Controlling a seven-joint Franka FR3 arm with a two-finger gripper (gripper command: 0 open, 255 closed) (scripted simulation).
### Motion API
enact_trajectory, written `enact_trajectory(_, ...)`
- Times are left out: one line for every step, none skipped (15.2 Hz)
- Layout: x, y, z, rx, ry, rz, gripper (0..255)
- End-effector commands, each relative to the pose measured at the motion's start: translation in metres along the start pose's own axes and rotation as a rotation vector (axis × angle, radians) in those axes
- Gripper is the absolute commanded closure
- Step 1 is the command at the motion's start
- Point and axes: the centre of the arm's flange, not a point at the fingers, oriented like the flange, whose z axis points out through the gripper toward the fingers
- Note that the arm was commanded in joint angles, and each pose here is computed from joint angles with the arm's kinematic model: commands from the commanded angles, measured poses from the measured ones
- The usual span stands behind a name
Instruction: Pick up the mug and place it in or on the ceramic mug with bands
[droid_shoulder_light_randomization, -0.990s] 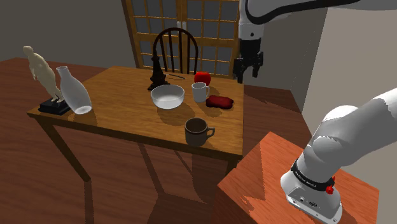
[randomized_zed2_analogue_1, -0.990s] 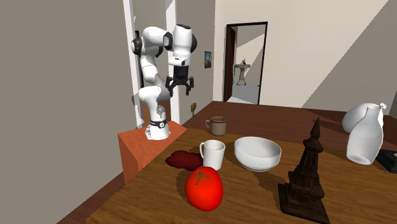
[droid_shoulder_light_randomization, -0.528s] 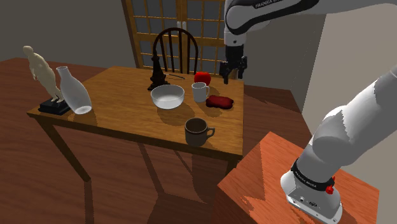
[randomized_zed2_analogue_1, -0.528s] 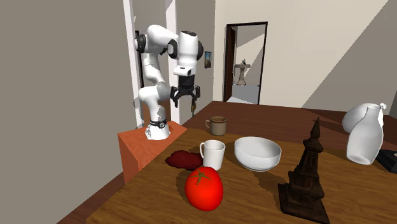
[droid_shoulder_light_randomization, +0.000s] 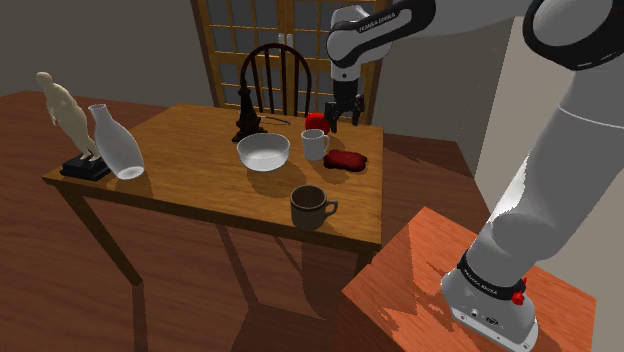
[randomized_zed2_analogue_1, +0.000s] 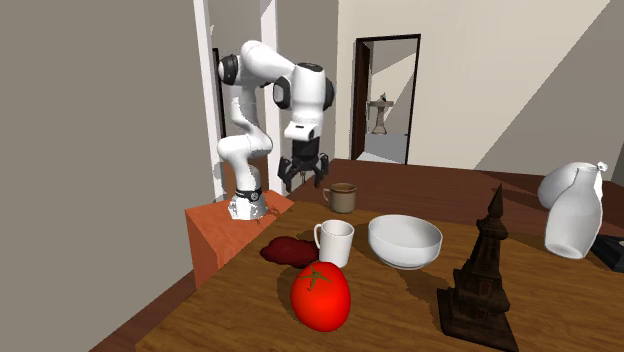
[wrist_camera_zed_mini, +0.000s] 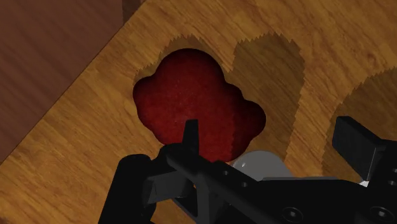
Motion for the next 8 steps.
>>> enact_trajectory(0.024, 0.002, 0.007, 0.003, 0.006, 0.001, 0)
enact_trajectory(0.036, 0.003, 0.012, 0.004, 0.009, 0.002, 0)
enact_trajectory(0.049, 0.003, 0.016, 0.005, 0.011, 0.002, 0)
enact_trajectory(0.061, 0.004, 0.02, 0.007, 0.014, 0.003, 0)
enact_trajectory(0.073, 0.004, 0.024, 0.008, 0.017, 0.004, 0)
enact_trajectory(0.085, 0.005, 0.028, 0.01, 0.02, 0.004, 0)
enact_trajectory(0.097, 0.005, 0.032, 0.011, 0.022, 0.005, 0)
enact_trajectory(0.109, 0.006, 0.036, 0.013, 0.025, 0.005, 0)
